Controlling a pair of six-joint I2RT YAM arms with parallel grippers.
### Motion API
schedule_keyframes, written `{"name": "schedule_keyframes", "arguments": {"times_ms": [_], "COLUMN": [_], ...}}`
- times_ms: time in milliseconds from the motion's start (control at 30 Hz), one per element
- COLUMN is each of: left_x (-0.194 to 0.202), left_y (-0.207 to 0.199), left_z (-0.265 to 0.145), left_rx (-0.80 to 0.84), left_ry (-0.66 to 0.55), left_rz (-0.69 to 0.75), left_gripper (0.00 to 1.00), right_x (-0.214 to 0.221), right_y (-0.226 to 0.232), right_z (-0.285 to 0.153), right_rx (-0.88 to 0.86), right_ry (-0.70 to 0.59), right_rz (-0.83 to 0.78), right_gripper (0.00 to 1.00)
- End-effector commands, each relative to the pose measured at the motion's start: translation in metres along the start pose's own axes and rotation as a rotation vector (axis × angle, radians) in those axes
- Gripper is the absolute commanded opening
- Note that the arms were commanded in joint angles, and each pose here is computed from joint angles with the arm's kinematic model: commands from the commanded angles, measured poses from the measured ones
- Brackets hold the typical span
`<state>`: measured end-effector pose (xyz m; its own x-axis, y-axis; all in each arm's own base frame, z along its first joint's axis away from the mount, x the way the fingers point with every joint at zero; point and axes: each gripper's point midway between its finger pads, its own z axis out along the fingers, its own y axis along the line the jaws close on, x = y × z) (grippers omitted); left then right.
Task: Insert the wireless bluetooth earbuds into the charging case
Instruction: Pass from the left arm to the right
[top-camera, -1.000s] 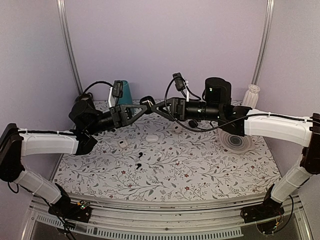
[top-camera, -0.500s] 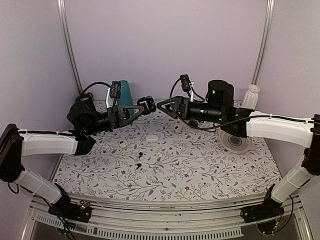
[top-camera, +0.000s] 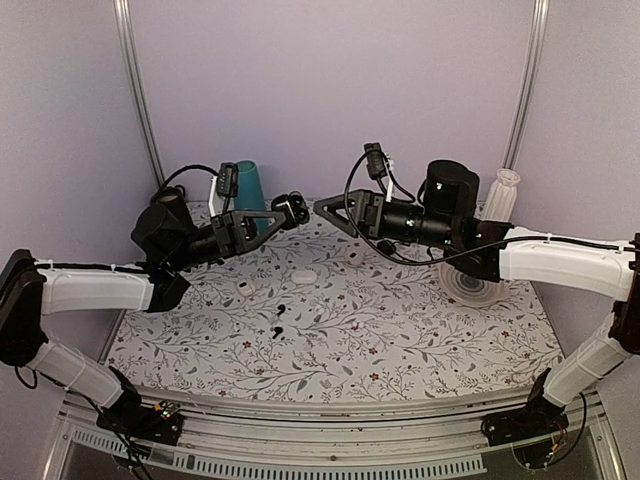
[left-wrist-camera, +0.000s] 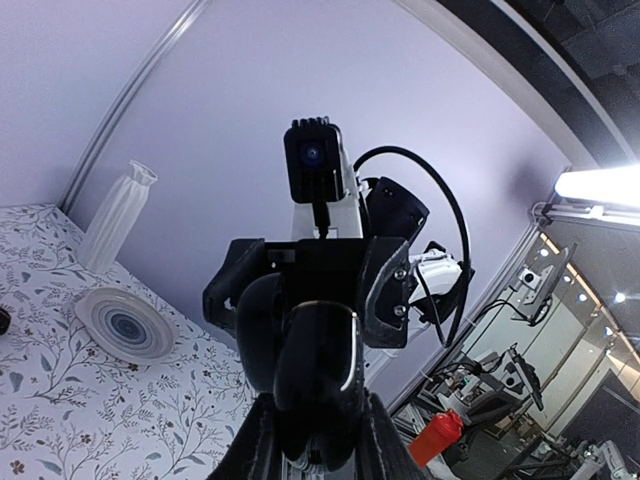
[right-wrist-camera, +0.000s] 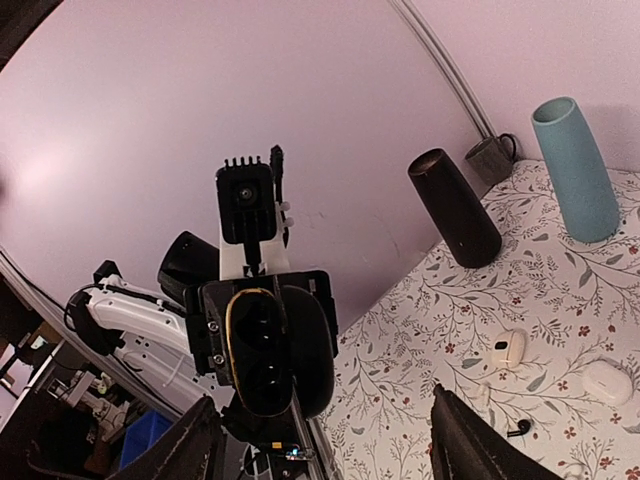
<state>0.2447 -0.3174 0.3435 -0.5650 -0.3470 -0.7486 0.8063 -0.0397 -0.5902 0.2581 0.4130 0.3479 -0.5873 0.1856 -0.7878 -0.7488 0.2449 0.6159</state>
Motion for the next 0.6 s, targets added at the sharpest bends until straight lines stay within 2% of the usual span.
{"name": "schedule_keyframes", "arguments": {"times_ms": [0, 300, 567], "left_x": [-0.009, -0.009, -0.008], "left_y": [-0.005, -0.009, -0.007], "left_z": [-0.004, -0.003, -0.003], "left_rx": [0.008, 0.032, 0.032], "left_ry": [-0.025, -0.022, -0.019], "left_rz": [0.033, 0.035, 0.030], "left_gripper": [0.00, 0.00, 0.00], "right_x": [-0.006, 0.002, 0.013], "right_y": [0.018, 0.015, 0.014], "right_z": [-0.001, 0.021, 0.030], "right_rx": [-0.065, -0.104, -0.124], "right_ry": [-0.029, 0.012, 0.041], "right_rz": [-0.008, 0.040, 0.061], "right_gripper": [0.67, 0.41, 0.28]}}
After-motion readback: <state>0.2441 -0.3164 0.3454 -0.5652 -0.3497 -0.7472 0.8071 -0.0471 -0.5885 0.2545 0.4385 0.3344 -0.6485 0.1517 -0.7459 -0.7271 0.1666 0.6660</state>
